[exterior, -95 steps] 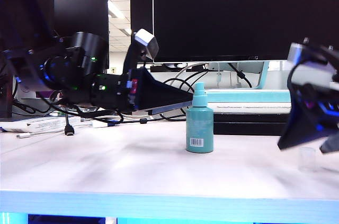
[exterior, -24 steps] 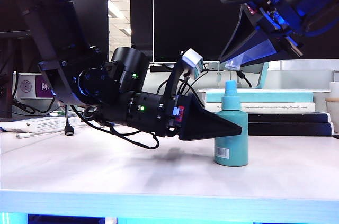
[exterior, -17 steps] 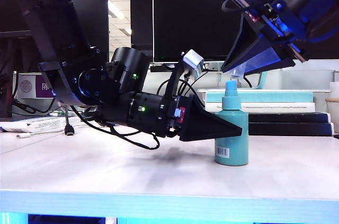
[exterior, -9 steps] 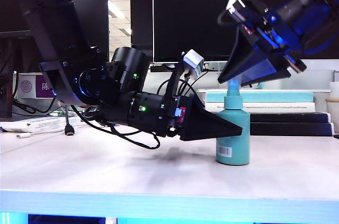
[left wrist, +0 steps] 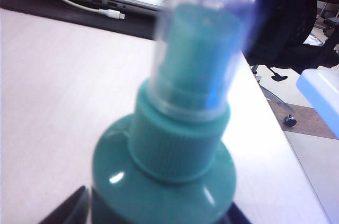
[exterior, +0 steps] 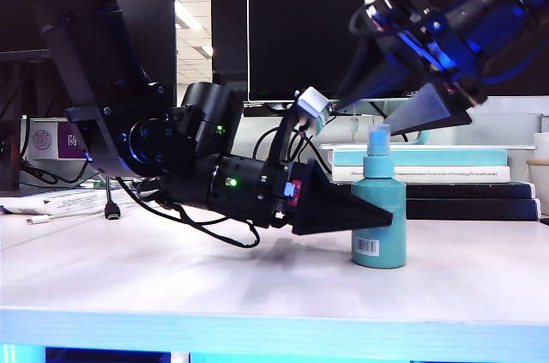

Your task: Pick up the sprayer with the left hand, pick up its lid with the right hand then put the lid on the sprayer.

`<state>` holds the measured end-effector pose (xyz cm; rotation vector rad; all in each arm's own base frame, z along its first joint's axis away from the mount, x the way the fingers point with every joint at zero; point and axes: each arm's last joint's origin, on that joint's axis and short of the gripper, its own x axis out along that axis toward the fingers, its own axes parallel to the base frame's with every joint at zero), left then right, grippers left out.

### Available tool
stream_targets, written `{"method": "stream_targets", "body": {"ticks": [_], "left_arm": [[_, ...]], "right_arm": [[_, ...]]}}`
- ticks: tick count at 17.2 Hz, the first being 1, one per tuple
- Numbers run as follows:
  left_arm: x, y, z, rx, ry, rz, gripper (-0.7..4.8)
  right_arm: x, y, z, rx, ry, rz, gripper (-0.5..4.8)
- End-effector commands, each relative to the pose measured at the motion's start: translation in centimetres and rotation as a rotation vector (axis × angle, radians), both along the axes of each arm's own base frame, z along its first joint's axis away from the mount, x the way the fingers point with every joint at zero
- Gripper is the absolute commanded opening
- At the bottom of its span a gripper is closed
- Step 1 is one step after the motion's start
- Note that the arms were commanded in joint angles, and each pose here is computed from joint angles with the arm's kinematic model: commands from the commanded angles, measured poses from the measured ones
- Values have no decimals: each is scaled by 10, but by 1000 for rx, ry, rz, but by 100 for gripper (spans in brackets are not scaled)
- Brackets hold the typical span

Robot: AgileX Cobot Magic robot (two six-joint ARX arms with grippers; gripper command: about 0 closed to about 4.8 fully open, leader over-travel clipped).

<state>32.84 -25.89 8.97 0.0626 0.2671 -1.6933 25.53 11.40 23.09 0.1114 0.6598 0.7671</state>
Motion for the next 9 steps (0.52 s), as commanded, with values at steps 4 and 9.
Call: {"method": "stream_targets", "body": {"ticks": [4,9], "left_arm": [[9,10,11,6,40,63,479],[29,63,53,22,81,141,479]], "right_arm": [[4,-5,8,21,-64,-19,446],[-7,-29,34,35,-151,-88,445]]}}
